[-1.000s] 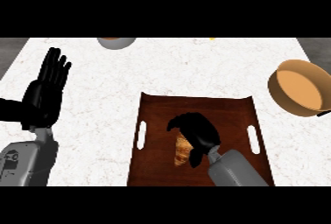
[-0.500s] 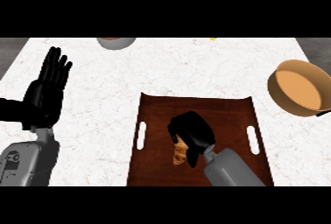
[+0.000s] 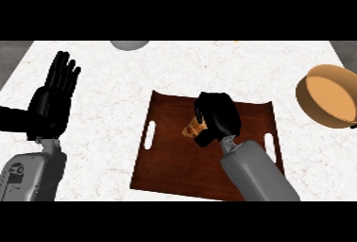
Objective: Pick the croissant from the tray and place it in the pot
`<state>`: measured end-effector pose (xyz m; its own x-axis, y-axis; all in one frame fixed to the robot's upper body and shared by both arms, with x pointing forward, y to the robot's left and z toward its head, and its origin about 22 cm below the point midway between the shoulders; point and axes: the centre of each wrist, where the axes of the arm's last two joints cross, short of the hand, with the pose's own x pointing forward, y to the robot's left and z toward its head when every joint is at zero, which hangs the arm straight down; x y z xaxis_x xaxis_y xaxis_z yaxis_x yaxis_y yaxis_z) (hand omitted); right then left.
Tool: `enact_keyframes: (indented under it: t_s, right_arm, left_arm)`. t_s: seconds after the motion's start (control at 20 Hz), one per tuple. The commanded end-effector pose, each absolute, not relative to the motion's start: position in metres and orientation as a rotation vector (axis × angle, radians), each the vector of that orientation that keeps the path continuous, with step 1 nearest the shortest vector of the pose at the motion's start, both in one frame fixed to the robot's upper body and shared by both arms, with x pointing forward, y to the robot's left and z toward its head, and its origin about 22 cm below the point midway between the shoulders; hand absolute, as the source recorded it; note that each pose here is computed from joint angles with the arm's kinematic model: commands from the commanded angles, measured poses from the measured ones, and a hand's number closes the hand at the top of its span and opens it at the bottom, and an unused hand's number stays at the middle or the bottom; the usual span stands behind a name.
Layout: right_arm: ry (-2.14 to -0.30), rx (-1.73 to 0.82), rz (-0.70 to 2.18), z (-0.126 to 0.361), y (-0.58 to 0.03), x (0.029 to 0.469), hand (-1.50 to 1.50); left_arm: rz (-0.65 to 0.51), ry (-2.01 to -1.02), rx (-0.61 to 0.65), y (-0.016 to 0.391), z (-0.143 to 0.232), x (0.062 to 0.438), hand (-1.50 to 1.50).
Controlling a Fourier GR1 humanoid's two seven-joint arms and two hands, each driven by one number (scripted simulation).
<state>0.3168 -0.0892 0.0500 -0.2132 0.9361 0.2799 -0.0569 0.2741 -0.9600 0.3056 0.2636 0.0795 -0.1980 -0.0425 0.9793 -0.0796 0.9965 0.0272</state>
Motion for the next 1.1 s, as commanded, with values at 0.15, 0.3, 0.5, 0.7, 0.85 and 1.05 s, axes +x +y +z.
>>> enact_keyframes:
  t_s: [0.15,0.3,0.5,0.7,0.85,1.05]
  right_arm:
    - [-1.236,-1.212,0.664,0.128,-0.088,0.383,1.50]
    - [-1.123,-1.421,0.526,0.164,-0.084,0.402,1.50]
    - [-1.100,-1.611,0.294,0.207,-0.082,0.419,1.50]
    - [-1.026,-1.788,0.181,0.227,-0.098,0.435,1.50]
    - [-1.049,-1.806,0.130,0.235,-0.095,0.435,1.50]
    - [-0.965,-1.839,0.086,0.231,-0.121,0.443,1.50]
  left_arm:
    - [-0.009,-1.785,0.040,0.249,0.088,0.313,0.00]
    - [0.001,-1.784,0.051,0.254,0.085,0.314,0.00]
    - [-0.006,-1.781,0.035,0.259,0.083,0.312,0.00]
    - [0.011,-1.770,0.047,0.263,0.083,0.307,0.00]
    - [0.023,-1.767,0.079,0.268,0.080,0.307,0.00]
    - [0.018,-1.768,0.090,0.270,0.089,0.308,0.00]
